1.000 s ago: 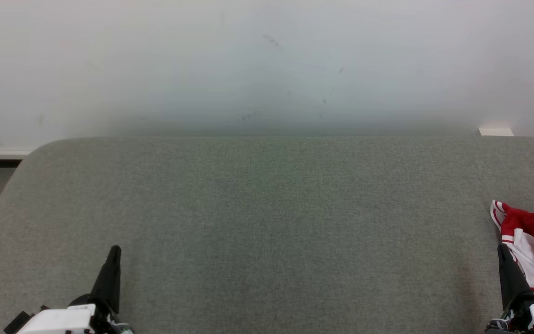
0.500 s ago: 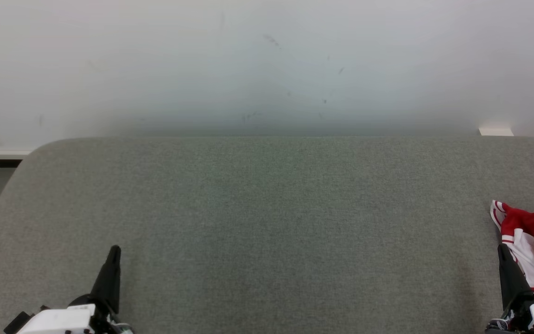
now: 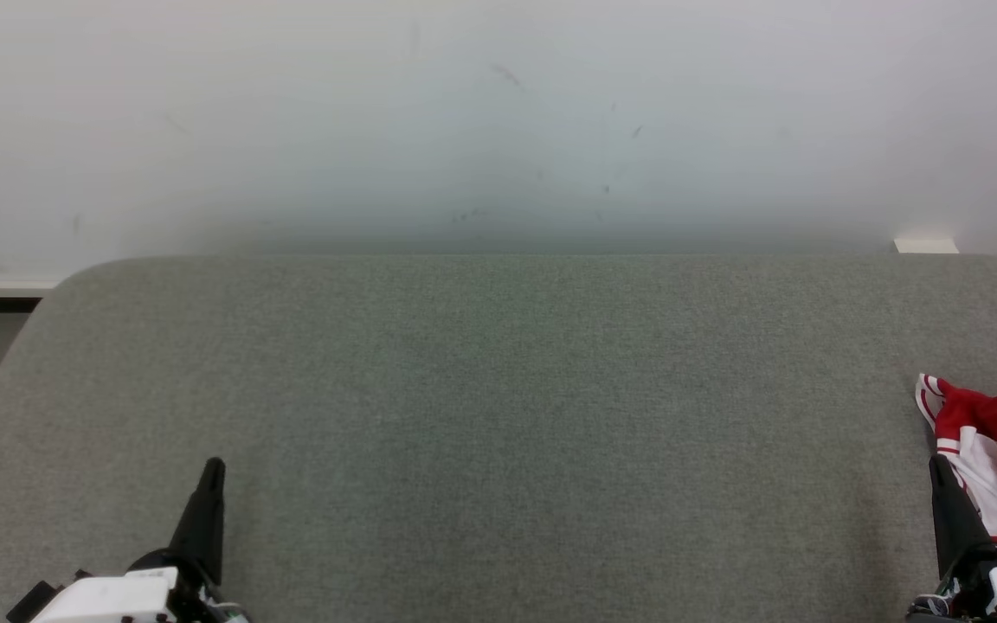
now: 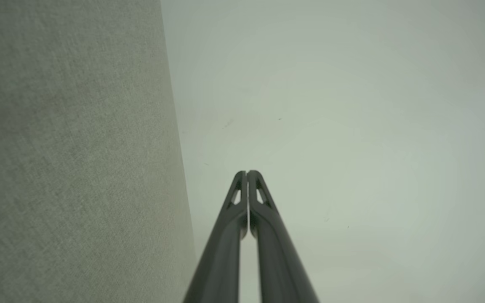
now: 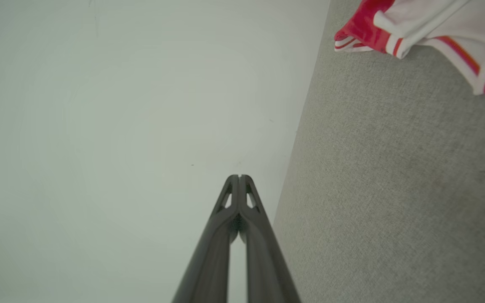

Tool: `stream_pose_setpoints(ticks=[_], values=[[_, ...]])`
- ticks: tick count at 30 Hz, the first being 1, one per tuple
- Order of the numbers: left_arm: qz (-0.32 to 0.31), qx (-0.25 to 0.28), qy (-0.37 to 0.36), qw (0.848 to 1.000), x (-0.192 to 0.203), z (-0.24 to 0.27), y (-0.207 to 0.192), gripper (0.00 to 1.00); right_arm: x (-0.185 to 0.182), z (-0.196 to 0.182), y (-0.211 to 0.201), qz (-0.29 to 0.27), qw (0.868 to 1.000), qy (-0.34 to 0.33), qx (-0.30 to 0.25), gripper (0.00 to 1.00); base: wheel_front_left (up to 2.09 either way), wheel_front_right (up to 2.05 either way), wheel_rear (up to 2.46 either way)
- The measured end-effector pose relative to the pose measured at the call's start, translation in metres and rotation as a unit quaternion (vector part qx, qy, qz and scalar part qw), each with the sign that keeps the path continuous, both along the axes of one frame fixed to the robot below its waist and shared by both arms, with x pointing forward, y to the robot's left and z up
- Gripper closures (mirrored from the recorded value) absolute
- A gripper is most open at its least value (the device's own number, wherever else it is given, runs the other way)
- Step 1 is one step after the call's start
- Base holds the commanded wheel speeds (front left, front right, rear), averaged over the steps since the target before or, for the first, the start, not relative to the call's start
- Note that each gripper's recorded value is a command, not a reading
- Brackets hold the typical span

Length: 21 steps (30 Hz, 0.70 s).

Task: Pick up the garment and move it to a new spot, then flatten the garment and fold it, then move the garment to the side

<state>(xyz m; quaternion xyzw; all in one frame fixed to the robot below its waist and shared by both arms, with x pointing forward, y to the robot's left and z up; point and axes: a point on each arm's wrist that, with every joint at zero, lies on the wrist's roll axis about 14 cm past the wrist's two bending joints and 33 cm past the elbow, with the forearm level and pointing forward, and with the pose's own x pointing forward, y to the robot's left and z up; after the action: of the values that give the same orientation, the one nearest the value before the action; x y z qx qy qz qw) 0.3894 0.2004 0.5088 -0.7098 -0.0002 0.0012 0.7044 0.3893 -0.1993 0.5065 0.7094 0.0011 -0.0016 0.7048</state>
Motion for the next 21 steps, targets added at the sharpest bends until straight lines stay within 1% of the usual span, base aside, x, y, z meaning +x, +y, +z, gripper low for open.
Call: stream_pose_setpoints(ticks=[21], values=[[0.000,-0.001,0.000,1.000,0.0000,0.0000,0.0000,1.00,0.0000,0.0000,-0.0002,0.000,1.000,0.000,0.000,1.00,0.00,0.00,0.00]])
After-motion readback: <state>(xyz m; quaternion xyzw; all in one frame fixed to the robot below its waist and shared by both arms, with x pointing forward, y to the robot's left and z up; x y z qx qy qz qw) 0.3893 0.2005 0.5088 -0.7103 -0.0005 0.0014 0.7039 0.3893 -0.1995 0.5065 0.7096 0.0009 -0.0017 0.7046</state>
